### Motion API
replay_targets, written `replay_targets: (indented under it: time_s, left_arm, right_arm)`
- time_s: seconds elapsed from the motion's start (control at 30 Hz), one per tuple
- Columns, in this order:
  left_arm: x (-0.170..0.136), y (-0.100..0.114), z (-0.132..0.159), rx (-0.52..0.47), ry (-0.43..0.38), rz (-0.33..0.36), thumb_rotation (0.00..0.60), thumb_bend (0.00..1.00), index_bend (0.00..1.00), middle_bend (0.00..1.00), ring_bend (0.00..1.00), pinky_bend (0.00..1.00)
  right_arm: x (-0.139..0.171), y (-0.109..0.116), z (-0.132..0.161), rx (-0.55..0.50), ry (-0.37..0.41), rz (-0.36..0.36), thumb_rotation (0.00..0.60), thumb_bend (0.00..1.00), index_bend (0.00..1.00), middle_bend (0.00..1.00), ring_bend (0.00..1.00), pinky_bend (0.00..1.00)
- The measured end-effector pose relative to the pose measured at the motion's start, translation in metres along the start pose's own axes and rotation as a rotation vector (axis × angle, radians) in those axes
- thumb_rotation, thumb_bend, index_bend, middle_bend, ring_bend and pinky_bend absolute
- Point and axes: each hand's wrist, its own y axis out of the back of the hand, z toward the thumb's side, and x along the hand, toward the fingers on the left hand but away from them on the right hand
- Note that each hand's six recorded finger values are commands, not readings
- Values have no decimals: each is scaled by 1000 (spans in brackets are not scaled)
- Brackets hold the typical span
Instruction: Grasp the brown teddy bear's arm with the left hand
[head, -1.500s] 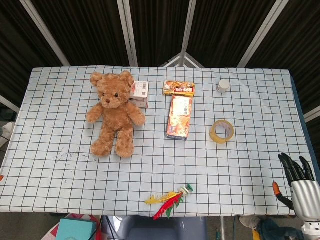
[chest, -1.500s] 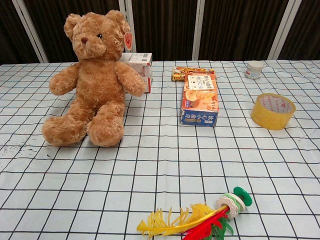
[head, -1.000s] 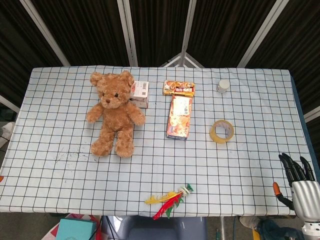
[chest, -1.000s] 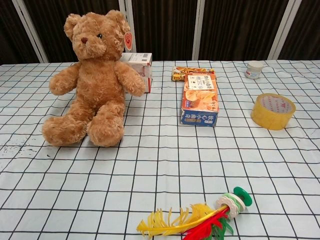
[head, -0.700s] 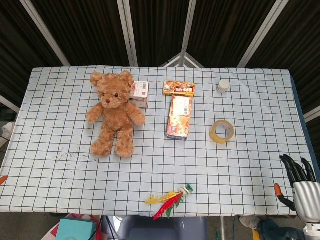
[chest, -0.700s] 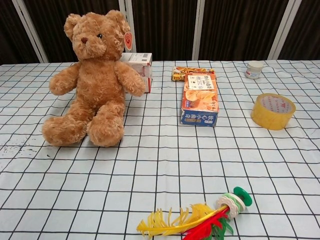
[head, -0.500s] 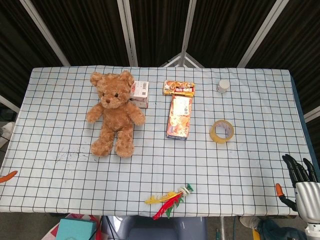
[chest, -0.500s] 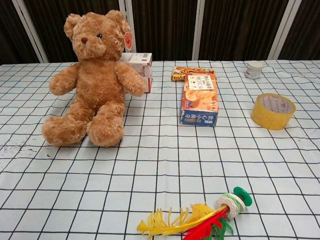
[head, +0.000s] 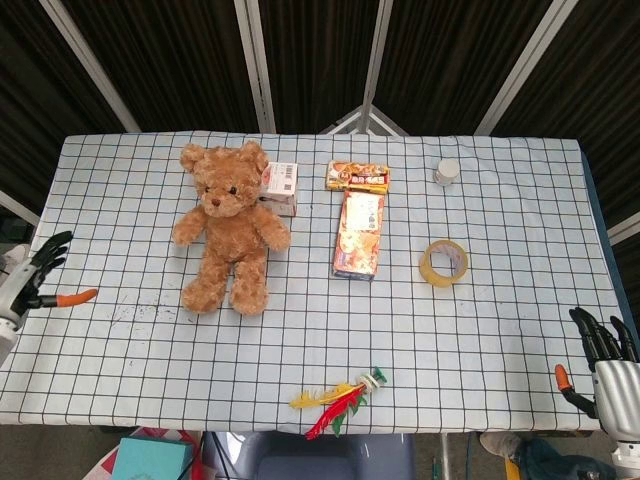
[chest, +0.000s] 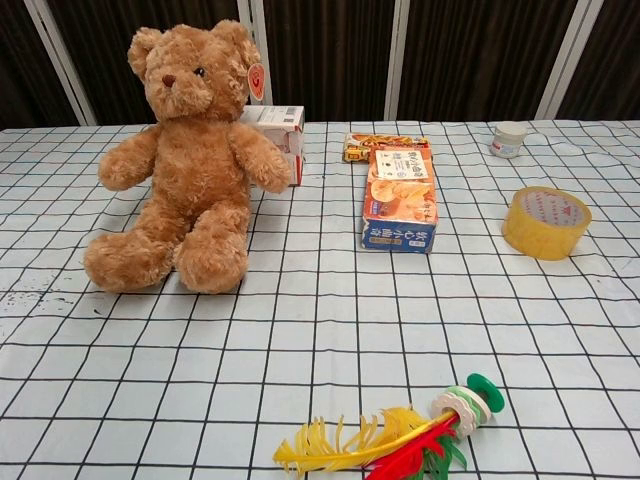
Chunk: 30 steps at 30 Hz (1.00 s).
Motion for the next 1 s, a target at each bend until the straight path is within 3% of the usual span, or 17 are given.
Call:
replay_targets:
  time_s: [0.33, 0.8, 1.0]
  left_arm:
    - [62, -38, 24, -183, 14, -45, 600, 176, 57, 19, 0, 12]
    - [120, -66, 2, -209, 99, -23, 600, 184, 118, 76, 0, 12]
    - [141, -89, 5, -193, 108, -46, 600, 218, 135, 87, 0, 12]
  right_arm:
    - [0, 1, -11, -12, -34, -2, 600, 424, 29, 108, 187, 37]
    - [-5, -7, -20, -6, -55, 24, 600, 424, 29, 108, 188, 37]
    - [-6, -5, -21, -6, -58, 12, 600, 424, 30, 108, 187, 37]
